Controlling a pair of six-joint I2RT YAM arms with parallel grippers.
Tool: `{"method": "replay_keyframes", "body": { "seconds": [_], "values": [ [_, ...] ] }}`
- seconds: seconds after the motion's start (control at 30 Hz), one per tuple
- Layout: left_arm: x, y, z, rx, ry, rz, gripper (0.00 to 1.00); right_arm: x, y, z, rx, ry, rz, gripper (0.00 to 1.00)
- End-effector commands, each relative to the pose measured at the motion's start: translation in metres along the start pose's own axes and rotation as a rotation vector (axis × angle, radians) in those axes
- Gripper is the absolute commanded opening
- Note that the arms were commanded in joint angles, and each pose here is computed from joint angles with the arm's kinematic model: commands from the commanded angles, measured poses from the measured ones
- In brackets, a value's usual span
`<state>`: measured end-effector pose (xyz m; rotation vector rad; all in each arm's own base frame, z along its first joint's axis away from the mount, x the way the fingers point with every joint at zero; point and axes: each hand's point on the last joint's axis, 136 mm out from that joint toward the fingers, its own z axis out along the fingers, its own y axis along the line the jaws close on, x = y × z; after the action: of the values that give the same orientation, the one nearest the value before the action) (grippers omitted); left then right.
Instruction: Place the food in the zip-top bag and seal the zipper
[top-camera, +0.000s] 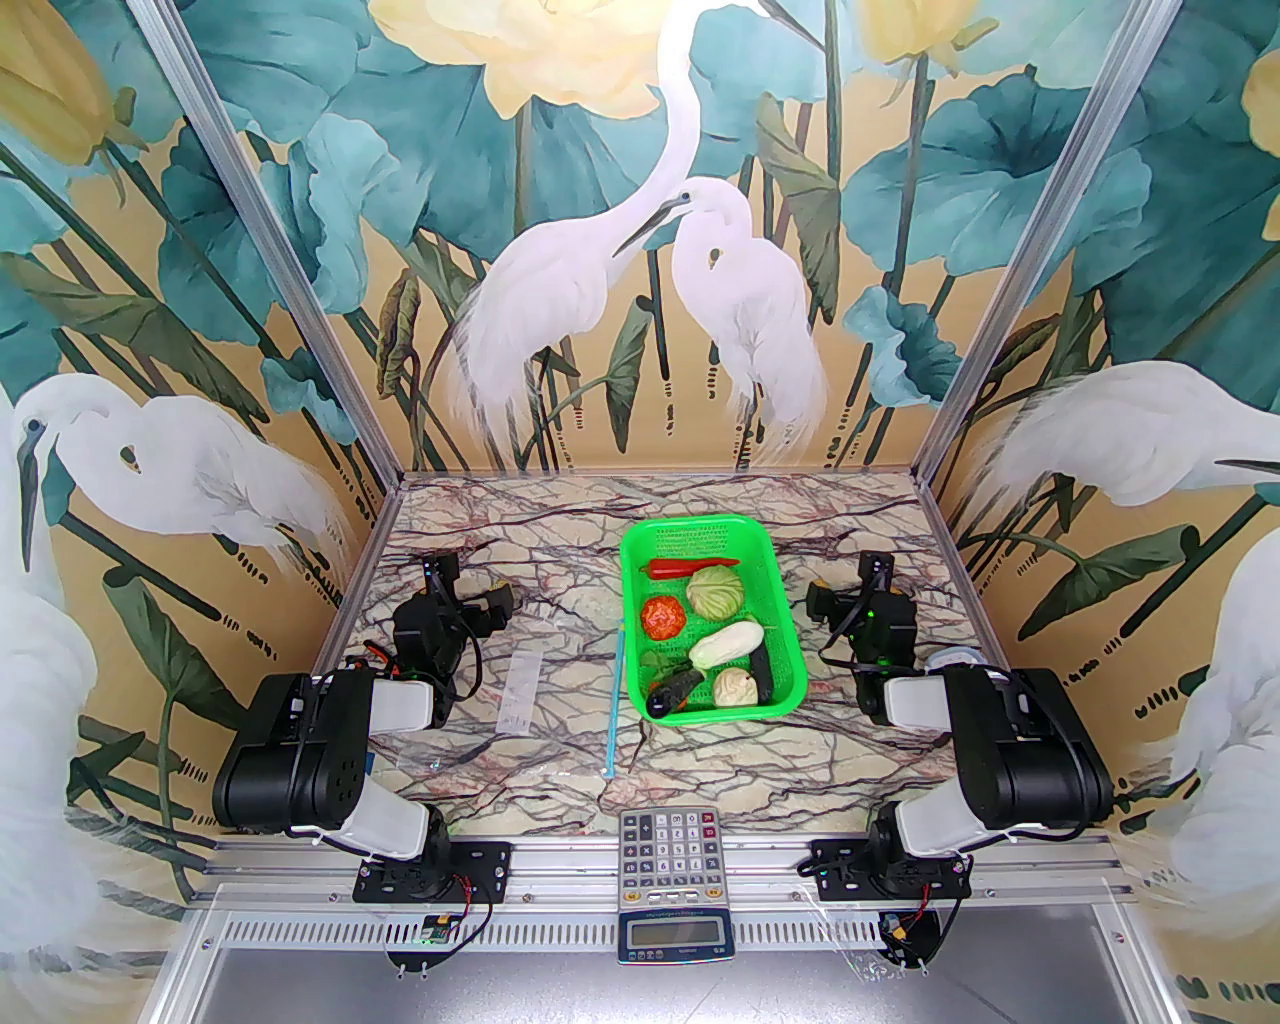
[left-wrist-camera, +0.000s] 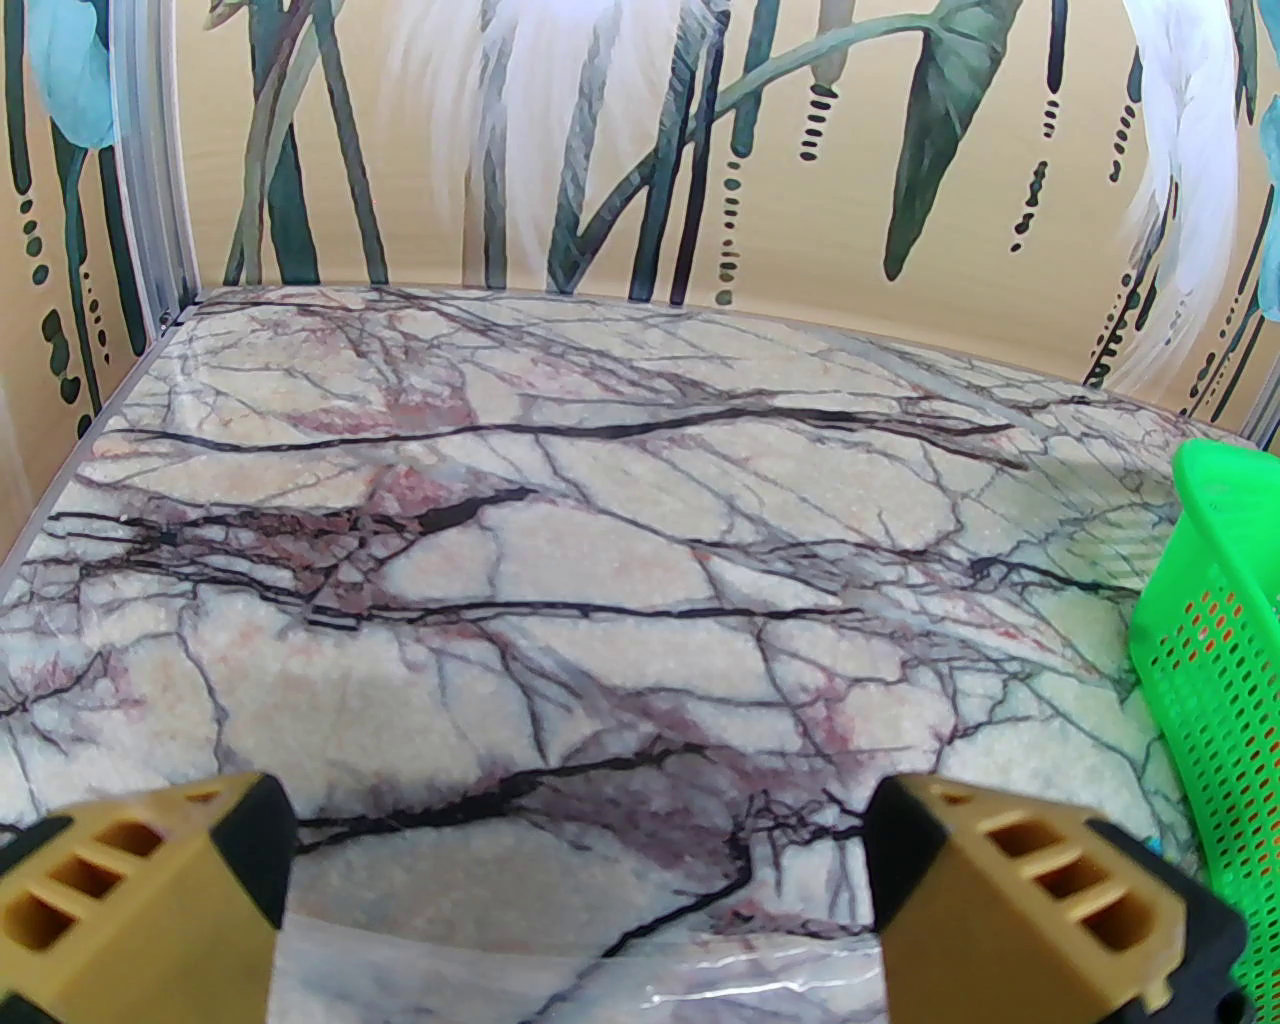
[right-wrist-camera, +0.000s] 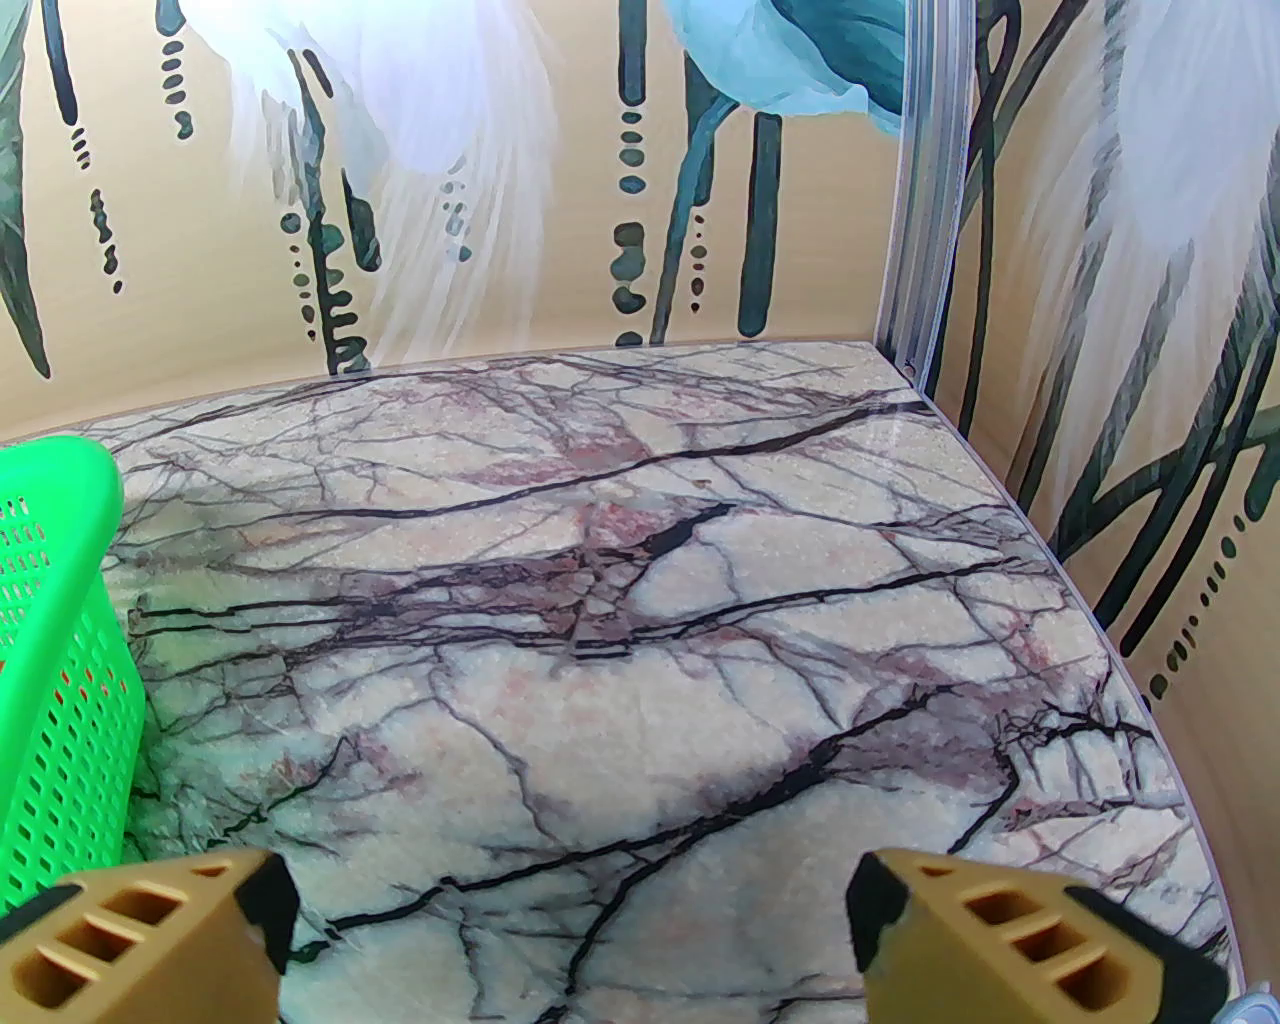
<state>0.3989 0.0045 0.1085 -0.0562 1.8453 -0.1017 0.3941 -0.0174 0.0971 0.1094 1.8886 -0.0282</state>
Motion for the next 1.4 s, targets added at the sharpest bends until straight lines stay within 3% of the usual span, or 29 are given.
{"method": "replay_keyframes", "body": {
  "seconds": [0.0, 0.77, 0.9, 0.97, 1.03, 1.17, 1.27, 1.37],
  "values": [
    [-0.01, -0.002, 0.005, 0.012, -0.03, -0.01, 1.0, -0.015, -0.003, 0.004, 0.014, -0.046, -0.003, 0.99],
    [-0.009, -0.002, 0.005, 0.013, -0.027, -0.009, 0.98, -0.014, -0.002, 0.004, 0.008, -0.04, 0.0, 0.99],
    [-0.011, -0.002, 0.005, 0.009, -0.033, -0.01, 0.76, -0.014, 0.006, 0.006, -0.069, -0.033, -0.005, 0.99],
    [-0.025, 0.007, 0.007, -0.046, -0.027, -0.034, 0.73, -0.013, 0.006, 0.005, -0.069, -0.03, -0.006, 0.99],
    [-0.042, 0.016, 0.008, -0.103, 0.066, -0.07, 0.67, -0.013, 0.006, 0.005, -0.069, -0.031, -0.004, 0.99],
    [-0.081, -0.01, -0.004, 0.0, 0.167, -0.098, 0.51, -0.014, 0.005, 0.005, -0.069, -0.032, -0.001, 0.88],
    [-0.093, -0.039, -0.029, 0.058, 0.233, -0.177, 0.49, -0.026, -0.005, 0.004, -0.02, -0.029, 0.031, 0.75],
    [-0.084, -0.072, -0.057, 0.073, 0.294, -0.184, 0.47, -0.048, -0.014, -0.004, 0.036, -0.003, 0.046, 0.56]
  ]
}}
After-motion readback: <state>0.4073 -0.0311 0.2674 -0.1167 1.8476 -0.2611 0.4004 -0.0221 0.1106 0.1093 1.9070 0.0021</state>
